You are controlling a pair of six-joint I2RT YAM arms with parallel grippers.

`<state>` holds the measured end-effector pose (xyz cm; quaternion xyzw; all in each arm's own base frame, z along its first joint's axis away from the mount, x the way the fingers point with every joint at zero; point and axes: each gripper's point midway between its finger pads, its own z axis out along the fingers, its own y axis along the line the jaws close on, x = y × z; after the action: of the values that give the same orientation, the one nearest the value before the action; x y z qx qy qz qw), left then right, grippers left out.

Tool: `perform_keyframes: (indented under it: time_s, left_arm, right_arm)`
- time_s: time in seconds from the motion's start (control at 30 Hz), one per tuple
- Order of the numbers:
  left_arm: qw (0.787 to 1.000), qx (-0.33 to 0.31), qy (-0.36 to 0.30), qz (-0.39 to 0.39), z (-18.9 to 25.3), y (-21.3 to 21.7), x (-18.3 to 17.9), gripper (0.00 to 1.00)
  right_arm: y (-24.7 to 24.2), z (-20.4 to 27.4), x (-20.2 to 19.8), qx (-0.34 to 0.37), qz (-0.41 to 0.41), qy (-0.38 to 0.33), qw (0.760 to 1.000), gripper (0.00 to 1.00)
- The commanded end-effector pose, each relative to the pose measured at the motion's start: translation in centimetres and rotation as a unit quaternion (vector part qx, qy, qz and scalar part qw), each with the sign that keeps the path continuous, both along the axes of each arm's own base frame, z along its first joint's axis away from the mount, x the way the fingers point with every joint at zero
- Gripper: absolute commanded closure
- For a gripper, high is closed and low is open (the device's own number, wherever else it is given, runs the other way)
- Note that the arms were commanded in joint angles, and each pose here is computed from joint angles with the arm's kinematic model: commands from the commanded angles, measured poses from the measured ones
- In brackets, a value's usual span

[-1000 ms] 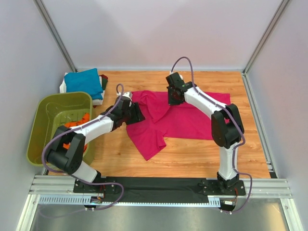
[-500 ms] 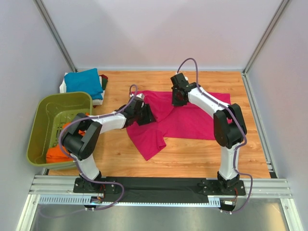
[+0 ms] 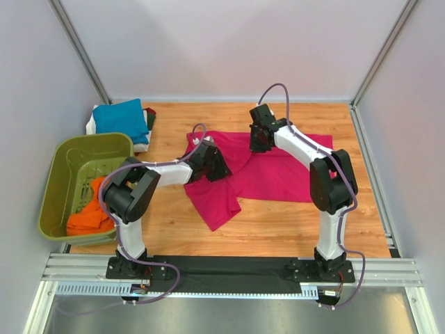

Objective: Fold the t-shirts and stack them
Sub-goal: Fold the tshirt

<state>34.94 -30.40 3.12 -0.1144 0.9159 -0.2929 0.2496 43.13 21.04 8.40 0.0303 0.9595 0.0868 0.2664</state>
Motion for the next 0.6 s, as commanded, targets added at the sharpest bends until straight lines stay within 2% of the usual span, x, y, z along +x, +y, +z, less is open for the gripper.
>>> perform_keyframes:
  time_s: [0.0, 0.2, 0.33, 0.57]
  left_arm:
    - [0.999, -0.013, -0.015, 0.033, 0.7, -0.8, 1.9, 0.54]
    - [0.998, -0.009, -0.012, 0.06, 0.6, -0.5, 2.5, 0.61]
    - [0.998, -0.012, -0.012, 0.06, 1.1, -0.7, 2.3, 0.61]
    - [0.996, 0.013, -0.018, 0.083, 2.8, 1.0, 1.4, 0.53]
  right_arm:
    - [0.3, 0.5, 1.1, 0.017, -0.001, -0.018, 1.0, 1.0]
    - [0.3, 0.7, 1.2, 0.019, 0.003, -0.02, 1.0, 1.0]
    - [0.5, 0.7, 1.3, 0.022, 0.006, -0.019, 1.0, 1.0]
    - [0.5, 0.4, 1.3, 0.019, 0.006, -0.017, 1.0, 1.0]
